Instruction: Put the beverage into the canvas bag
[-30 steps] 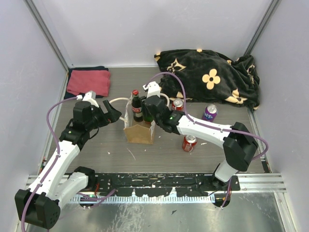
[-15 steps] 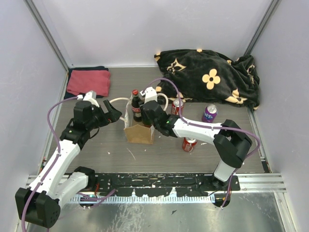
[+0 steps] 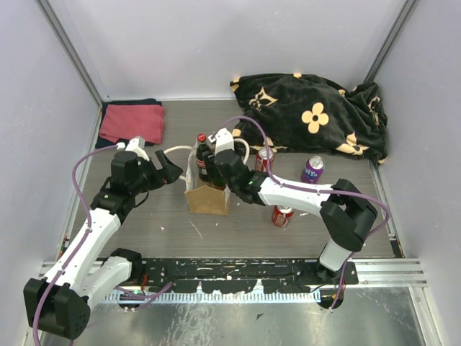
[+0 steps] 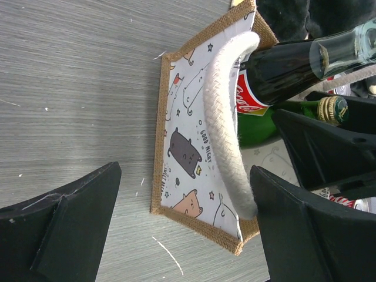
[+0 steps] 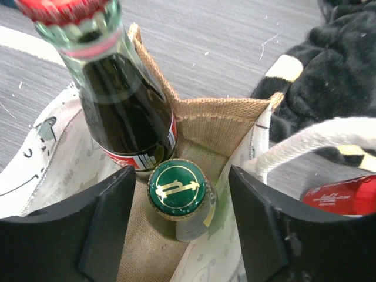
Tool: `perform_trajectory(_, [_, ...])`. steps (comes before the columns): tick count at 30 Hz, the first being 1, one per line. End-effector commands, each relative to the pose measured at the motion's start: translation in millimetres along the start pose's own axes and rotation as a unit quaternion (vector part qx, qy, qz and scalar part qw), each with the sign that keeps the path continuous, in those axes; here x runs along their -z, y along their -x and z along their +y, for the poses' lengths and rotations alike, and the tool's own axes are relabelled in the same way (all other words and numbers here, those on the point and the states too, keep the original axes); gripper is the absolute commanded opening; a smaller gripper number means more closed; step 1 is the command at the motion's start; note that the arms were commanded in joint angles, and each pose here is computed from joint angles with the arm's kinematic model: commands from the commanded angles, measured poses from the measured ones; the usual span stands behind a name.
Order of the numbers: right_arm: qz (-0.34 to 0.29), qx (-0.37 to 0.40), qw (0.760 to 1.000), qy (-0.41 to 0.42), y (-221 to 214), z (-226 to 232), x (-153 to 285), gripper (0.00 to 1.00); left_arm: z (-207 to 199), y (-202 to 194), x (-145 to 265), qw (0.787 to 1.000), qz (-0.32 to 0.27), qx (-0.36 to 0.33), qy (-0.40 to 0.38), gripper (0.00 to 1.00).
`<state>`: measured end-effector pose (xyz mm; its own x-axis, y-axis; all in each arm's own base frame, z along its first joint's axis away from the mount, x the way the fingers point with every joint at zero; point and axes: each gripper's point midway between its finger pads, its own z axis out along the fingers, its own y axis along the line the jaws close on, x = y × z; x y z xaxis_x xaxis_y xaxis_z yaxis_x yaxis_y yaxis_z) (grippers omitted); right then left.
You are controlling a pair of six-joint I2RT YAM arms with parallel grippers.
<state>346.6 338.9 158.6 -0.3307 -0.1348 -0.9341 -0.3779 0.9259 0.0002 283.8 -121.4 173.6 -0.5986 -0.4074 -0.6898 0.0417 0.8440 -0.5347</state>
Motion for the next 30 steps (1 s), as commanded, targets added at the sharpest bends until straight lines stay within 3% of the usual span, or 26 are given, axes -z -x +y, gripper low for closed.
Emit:
perform_trajectory(1, [-0.099,-0.035,0.994,0.009,80,3,29,0.74,0,-3,-1,1.0,-0.002,0.0,-0.008,0.98])
perform_trajectory(9, [-0.145,-0.053,0.988,-0.011,137,-13,62,0.81,-1,-3,-1,1.0,-0.002,0.003,-0.012,0.98])
perform_trajectory(16, [-0.16,-0.093,0.978,-0.096,210,-98,93,0.83,-2,-2,4,1.0,-0.005,-0.003,-0.014,0.98])
perform_trajectory(21, [-0.032,-0.11,0.981,-0.156,177,-177,70,0.82,-3,-3,4,1.0,-0.004,-0.002,-0.015,0.98])
perform_trajectory(26, [0.109,-0.113,0.978,-0.137,108,-181,41,0.82,-2,-4,2,1.0,-0.003,0.003,-0.015,0.98])
perform_trajectory(30, [0.176,-0.133,0.97,-0.1,64,-167,23,0.83,-3,-4,4,1.0,-0.005,0.004,-0.017,0.98])
